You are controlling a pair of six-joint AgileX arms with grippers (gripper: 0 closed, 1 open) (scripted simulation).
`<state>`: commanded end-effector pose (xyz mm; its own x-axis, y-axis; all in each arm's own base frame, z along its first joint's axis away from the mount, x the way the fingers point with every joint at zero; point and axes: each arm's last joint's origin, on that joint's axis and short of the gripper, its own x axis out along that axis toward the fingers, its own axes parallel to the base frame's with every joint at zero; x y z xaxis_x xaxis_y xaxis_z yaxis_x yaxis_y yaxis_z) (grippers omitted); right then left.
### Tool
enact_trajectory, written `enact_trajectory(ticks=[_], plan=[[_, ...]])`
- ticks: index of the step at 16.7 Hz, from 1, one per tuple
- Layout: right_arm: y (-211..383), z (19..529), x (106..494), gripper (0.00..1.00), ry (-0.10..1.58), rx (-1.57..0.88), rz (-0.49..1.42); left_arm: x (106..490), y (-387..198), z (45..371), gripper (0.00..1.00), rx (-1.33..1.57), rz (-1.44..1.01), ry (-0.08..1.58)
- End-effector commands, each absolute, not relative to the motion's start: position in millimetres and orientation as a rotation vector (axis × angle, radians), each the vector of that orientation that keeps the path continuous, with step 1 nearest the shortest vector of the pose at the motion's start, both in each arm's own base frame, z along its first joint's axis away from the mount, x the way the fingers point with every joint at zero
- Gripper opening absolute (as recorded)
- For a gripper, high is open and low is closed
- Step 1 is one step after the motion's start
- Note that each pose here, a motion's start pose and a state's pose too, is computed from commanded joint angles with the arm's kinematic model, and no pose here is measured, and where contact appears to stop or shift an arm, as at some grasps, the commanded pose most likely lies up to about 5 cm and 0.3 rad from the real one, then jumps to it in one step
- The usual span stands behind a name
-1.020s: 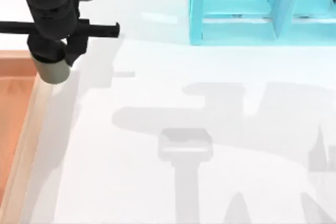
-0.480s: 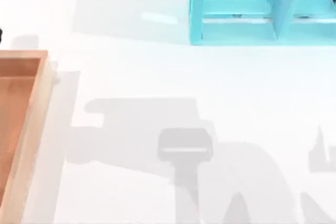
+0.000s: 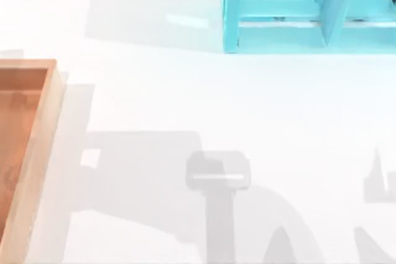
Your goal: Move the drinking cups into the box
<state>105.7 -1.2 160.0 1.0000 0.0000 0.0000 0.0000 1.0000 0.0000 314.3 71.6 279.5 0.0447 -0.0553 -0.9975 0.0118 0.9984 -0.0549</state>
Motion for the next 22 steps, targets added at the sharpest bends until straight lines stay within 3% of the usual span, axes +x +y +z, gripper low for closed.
enact_trajectory(ticks=[3, 13, 17, 22], plan=[[-1.2, 160.0, 105.7, 1.00, 0.000, 0.000, 0.000, 315.8, 71.7, 275.0, 0.00, -0.031, -0.051, 1.525], [-1.2, 160.0, 105.7, 1.00, 0.000, 0.000, 0.000, 316.2, 77.9, 215.5, 0.00, -0.034, -0.051, 1.525], [-1.2, 160.0, 105.7, 1.00, 0.000, 0.000, 0.000, 316.2, 78.1, 214.8, 0.00, -0.035, -0.051, 1.525], [-1.2, 160.0, 105.7, 1.00, 0.000, 0.000, 0.000, 316.2, 78.1, 214.8, 0.38, -0.035, -0.051, 1.525]])
